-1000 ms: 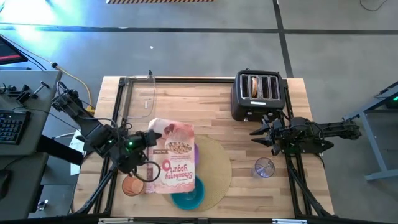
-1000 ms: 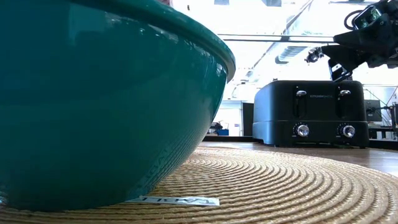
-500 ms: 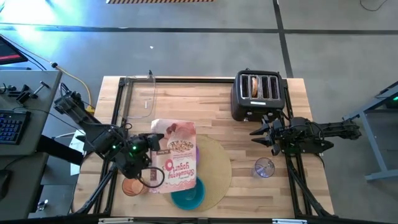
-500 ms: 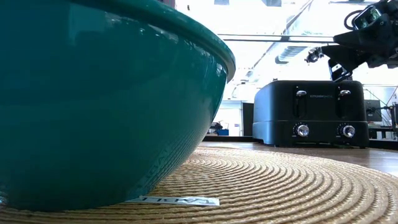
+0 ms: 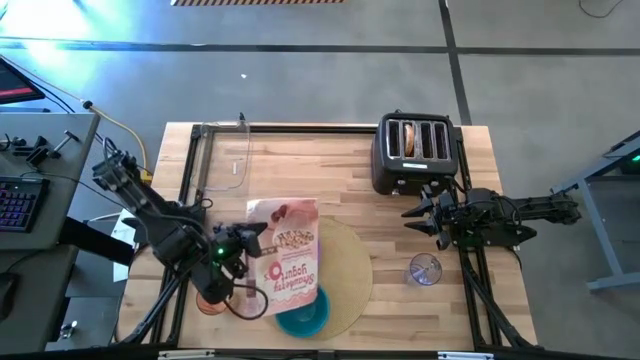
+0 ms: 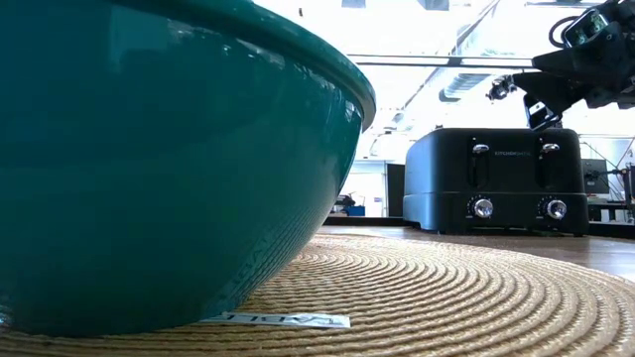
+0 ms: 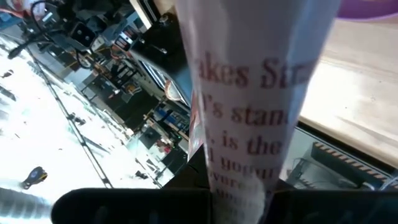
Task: Arrange a breakfast setting
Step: Pour the cereal from the red cereal box into the blue bowl
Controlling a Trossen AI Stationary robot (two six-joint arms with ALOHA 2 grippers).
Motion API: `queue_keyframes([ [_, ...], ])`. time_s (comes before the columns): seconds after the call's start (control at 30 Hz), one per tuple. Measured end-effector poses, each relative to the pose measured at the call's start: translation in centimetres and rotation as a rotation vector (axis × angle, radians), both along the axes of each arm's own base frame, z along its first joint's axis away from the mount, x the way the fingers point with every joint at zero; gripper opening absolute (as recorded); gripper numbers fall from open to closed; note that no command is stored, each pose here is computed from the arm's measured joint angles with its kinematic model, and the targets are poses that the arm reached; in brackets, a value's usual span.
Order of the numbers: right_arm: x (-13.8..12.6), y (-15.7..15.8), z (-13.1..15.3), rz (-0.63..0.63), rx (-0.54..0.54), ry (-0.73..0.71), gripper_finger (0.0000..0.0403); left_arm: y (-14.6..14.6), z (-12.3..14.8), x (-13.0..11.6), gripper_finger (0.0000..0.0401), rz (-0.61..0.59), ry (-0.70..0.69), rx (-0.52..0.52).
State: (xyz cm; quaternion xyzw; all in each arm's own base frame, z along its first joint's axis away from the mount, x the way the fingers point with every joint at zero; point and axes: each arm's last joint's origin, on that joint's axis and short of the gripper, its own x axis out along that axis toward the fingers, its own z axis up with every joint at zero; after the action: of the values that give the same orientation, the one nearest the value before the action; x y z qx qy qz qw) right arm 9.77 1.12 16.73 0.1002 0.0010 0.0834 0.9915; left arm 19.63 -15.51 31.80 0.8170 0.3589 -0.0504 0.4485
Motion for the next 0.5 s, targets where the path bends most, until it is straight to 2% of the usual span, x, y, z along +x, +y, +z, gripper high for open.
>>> queue_keyframes([
  [0.5, 0.0, 0.0, 0.0, 0.0, 0.0, 0.0, 0.0114, -1.3, 0.2, -1.2, 0.0, -0.056, -0.042, 0.067],
])
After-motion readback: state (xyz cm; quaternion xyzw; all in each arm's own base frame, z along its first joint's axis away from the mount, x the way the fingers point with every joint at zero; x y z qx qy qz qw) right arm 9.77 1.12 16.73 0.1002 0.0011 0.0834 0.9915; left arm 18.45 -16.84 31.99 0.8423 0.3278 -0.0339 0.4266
